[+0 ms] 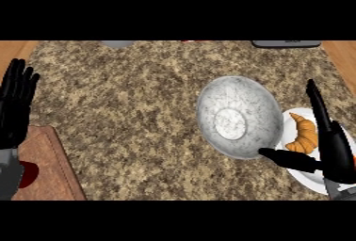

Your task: Pick the croissant from the plate and place it in the bowl

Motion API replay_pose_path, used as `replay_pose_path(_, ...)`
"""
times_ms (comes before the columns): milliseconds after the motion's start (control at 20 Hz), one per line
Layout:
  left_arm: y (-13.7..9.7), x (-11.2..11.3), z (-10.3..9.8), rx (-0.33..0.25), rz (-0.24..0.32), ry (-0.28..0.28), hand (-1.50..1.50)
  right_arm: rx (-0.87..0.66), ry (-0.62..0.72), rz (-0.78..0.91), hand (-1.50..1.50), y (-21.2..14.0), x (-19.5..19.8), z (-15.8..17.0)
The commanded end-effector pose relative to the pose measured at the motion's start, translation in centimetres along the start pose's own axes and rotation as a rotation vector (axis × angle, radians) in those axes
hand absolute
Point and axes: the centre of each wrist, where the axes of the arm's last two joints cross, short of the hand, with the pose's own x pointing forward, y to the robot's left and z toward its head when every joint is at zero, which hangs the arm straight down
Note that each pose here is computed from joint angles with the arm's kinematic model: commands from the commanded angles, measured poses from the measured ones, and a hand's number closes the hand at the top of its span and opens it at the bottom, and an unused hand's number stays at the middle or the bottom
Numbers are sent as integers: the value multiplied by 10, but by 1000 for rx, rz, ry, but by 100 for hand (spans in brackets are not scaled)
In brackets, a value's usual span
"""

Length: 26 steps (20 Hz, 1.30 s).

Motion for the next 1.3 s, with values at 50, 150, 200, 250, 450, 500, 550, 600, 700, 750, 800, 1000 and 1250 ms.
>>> replay_pose_path(50, 5, 10, -10, 31, 2, -9, 0, 47, 88, 222, -150, -45, 21, 15)
replay_pose_path(150, -3, 7, 0, 4, 0, -5, 0, 69, 164, 283, -150, -67, 38, 3)
replay_pose_path(200, 6, 10, -5, 19, -2, -1, 0, 97, 200, 296, -150, -72, 47, 8)
replay_pose_path(250, 3, 4, 3, 22, -1, -3, 0, 152, 250, 361, -150, -89, 43, 6)
replay_pose_path(450, 15, 4, 5, 1, 5, 3, 0, 381, 379, 499, -150, -109, 59, 2)
replay_pose_path(500, 9, 6, -6, 13, 10, 3, 0, 396, 388, 505, -150, -113, 71, -8)
replay_pose_path(550, 1, 8, -3, -2, -4, -4, 0, 453, 419, 526, -150, -116, 76, -8)
replay_pose_path(600, -1, 16, -4, -2, 4, -34, 0, 465, 432, 526, -150, -122, 86, -18)
replay_pose_path(700, 11, 5, -2, 7, -2, -17, 0, 575, 476, 565, -150, -116, 79, 2)
replay_pose_path(750, -2, 4, -2, -10, 13, -17, 0, 571, 483, 592, -150, -108, 94, -6)
replay_pose_path(800, 0, 7, -7, 0, 17, -15, 0, 596, 494, 580, -150, -125, 84, -11)
replay_pose_path(1000, 16, -5, 0, -2, 17, -16, 0, 618, 528, 571, -150, -114, 89, 6)
replay_pose_path(1250, 6, 8, -8, -9, 8, -29, 0, 601, 547, 581, -150, -129, 64, -5)
